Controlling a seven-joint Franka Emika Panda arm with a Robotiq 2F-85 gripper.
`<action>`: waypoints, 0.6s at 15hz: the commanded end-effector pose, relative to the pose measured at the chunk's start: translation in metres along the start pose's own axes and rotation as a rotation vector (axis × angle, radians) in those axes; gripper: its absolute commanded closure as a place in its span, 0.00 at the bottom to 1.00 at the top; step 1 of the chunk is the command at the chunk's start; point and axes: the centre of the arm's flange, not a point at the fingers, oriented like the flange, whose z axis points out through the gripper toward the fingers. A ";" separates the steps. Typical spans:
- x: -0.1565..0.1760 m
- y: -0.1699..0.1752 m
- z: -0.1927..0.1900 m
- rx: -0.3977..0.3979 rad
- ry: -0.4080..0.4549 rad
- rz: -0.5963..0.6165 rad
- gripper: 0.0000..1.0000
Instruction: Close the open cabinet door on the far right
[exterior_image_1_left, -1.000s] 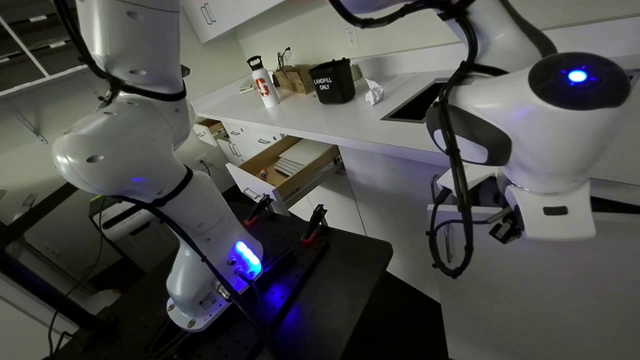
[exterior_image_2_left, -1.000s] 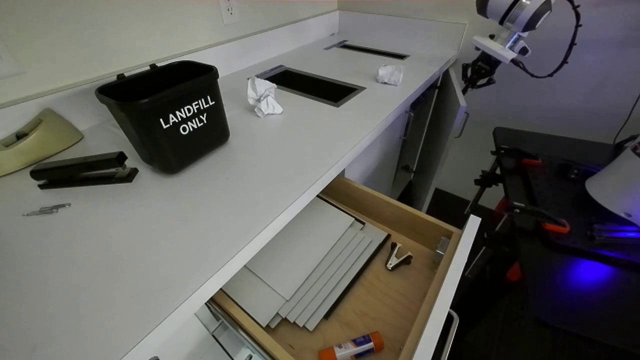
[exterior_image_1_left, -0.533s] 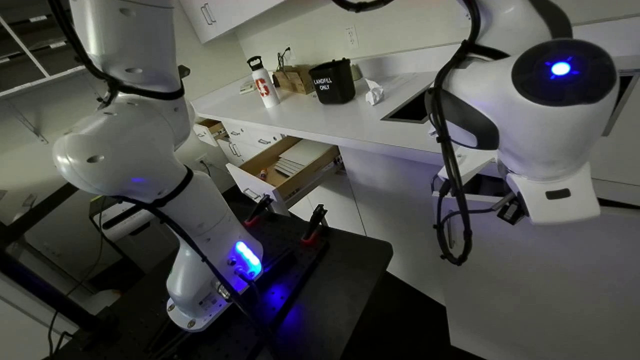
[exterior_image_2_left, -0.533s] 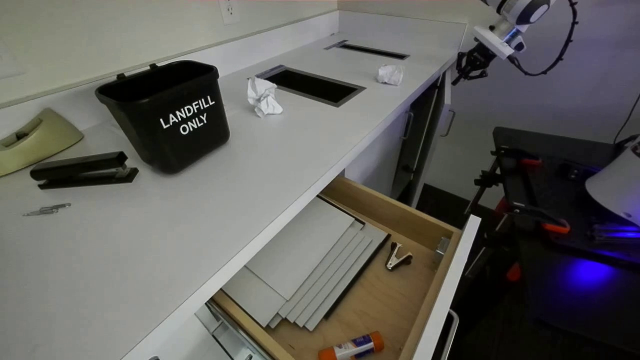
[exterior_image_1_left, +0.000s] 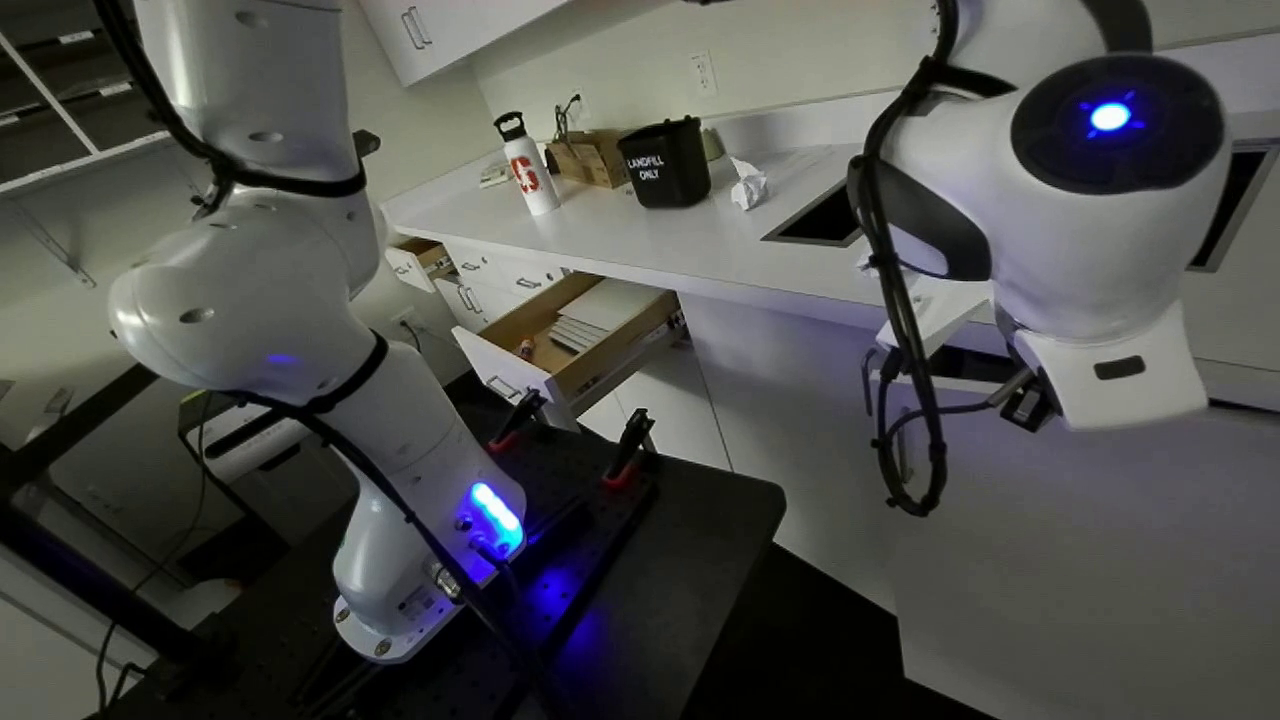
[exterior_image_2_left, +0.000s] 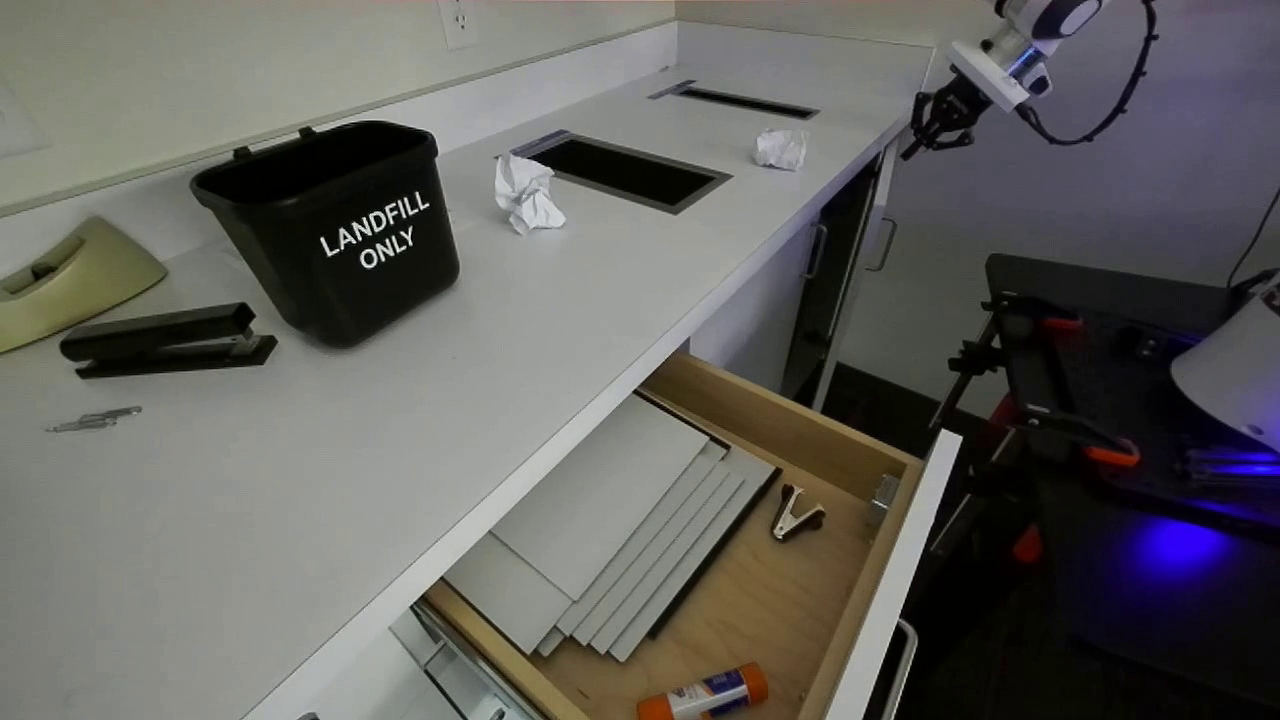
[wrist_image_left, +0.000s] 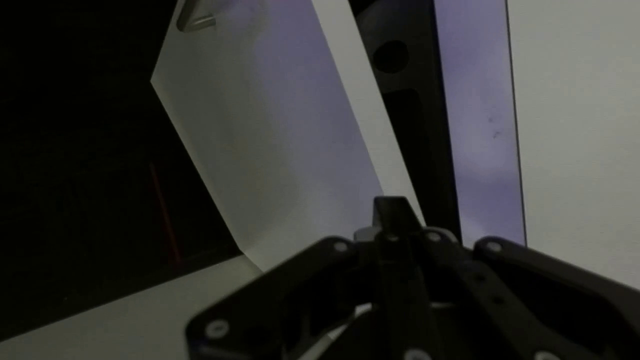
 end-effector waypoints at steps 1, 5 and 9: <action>-0.018 0.010 -0.039 0.019 0.017 -0.015 1.00; -0.027 0.030 -0.079 0.013 0.054 -0.078 1.00; -0.040 0.048 -0.112 0.035 0.118 -0.128 1.00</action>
